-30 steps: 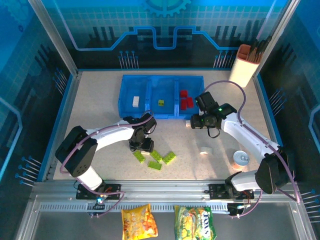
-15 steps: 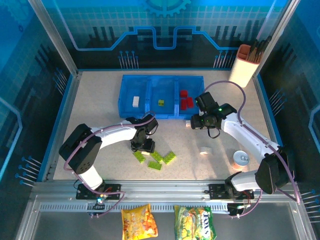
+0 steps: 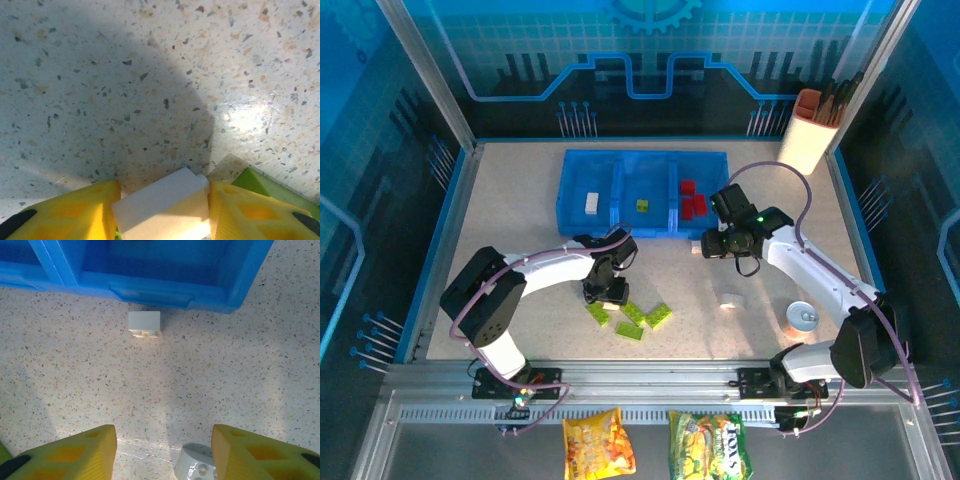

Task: Sort the legos into containers by color
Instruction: Pick up the lego from the middle-left of the table.

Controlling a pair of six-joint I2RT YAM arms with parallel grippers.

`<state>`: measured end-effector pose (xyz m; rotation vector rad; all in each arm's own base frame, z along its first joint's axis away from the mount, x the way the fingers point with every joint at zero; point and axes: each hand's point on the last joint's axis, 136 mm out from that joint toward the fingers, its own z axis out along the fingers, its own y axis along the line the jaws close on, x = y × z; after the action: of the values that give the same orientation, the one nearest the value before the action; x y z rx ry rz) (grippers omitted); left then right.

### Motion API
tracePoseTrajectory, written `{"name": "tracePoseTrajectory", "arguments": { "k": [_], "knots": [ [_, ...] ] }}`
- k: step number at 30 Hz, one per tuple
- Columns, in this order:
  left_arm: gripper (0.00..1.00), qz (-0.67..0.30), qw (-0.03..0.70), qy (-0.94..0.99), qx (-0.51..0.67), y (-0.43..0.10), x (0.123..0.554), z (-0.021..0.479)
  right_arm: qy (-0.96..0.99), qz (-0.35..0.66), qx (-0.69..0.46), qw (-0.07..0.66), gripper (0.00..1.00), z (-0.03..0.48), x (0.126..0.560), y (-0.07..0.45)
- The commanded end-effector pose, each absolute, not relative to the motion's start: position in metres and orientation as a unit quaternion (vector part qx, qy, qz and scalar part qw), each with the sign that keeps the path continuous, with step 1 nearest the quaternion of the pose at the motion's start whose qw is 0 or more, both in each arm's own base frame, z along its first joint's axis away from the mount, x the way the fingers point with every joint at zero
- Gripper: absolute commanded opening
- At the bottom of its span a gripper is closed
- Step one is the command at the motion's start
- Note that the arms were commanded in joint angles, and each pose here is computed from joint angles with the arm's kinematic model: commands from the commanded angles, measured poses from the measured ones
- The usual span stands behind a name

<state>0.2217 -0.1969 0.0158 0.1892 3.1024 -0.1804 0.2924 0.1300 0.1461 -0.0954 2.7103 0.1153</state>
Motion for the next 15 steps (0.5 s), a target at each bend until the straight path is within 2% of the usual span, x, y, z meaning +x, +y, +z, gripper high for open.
{"name": "tracePoseTrajectory", "arguments": {
  "k": [1, 15],
  "knots": [
    [0.47, -0.038, 0.012, 0.997, 0.063, -0.192, 0.22, 0.013, 0.977, 0.034, -0.036, 0.208, 0.54, 0.146, 0.287, 0.129],
    [0.46, -0.021, 0.049, 0.996, 0.071, -0.186, 0.239, 0.029, 0.977, 0.026, -0.04, 0.207, 0.54, 0.147, 0.29, 0.128]
  ]
}}
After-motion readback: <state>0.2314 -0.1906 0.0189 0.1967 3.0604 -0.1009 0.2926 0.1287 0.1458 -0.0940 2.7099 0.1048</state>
